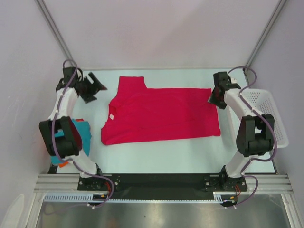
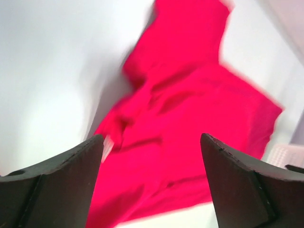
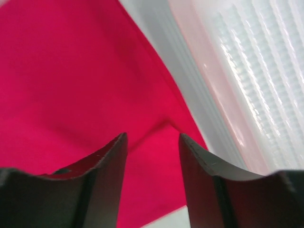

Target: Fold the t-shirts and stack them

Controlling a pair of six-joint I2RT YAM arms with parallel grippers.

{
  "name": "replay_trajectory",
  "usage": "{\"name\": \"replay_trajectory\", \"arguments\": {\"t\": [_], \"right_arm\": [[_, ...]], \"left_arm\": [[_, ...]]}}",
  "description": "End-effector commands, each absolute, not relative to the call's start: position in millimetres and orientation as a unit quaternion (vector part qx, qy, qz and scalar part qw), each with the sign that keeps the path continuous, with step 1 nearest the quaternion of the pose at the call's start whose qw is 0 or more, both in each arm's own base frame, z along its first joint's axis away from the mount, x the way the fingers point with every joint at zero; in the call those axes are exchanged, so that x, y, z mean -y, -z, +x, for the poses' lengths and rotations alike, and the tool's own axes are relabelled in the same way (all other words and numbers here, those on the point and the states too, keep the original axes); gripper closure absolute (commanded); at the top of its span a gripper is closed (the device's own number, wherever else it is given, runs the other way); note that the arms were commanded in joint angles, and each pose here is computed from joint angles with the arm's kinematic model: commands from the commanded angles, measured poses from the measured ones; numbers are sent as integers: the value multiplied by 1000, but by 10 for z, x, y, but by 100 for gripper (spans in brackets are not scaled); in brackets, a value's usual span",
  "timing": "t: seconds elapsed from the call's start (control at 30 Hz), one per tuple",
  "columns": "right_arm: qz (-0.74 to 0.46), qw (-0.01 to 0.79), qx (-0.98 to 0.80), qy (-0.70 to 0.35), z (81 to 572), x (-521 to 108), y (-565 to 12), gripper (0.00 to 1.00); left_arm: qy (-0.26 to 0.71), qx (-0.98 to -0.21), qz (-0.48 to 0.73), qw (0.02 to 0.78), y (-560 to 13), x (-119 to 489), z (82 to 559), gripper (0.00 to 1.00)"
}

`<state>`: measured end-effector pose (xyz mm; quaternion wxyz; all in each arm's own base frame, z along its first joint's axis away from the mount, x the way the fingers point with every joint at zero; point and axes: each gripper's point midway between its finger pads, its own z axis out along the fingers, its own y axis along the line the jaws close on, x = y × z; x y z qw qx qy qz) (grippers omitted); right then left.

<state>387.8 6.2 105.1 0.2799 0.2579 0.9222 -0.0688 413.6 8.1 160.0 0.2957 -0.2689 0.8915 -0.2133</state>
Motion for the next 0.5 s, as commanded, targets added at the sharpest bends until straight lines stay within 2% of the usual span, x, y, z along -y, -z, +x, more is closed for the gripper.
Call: {"name": "replay_trajectory", "arguments": {"t": [0.0, 0.03, 0.13, 0.17, 0.47], "right_arm": [[233, 347, -908, -13, 4563, -262, -1419, 45], [228, 362, -903, -37, 4748, -329, -1573, 44], [237, 339, -909, -50, 4936, -299, -1436, 44], [239, 348, -905, -60, 5024, -299, -1479, 44], [260, 336, -901, -84, 5250, -204, -1099, 44]], "left_arm": [[265, -870, -235, 342, -1966, -34, 4827, 10], [284, -870, -227, 332, -1914, -2, 5066, 9], [298, -873, -210, 323, -1906, 148, 5343, 7], [299, -881, -206, 303, -1709, 248, 5409, 7], [348, -879, -193, 262, -1219, 697, 5729, 6]]}}
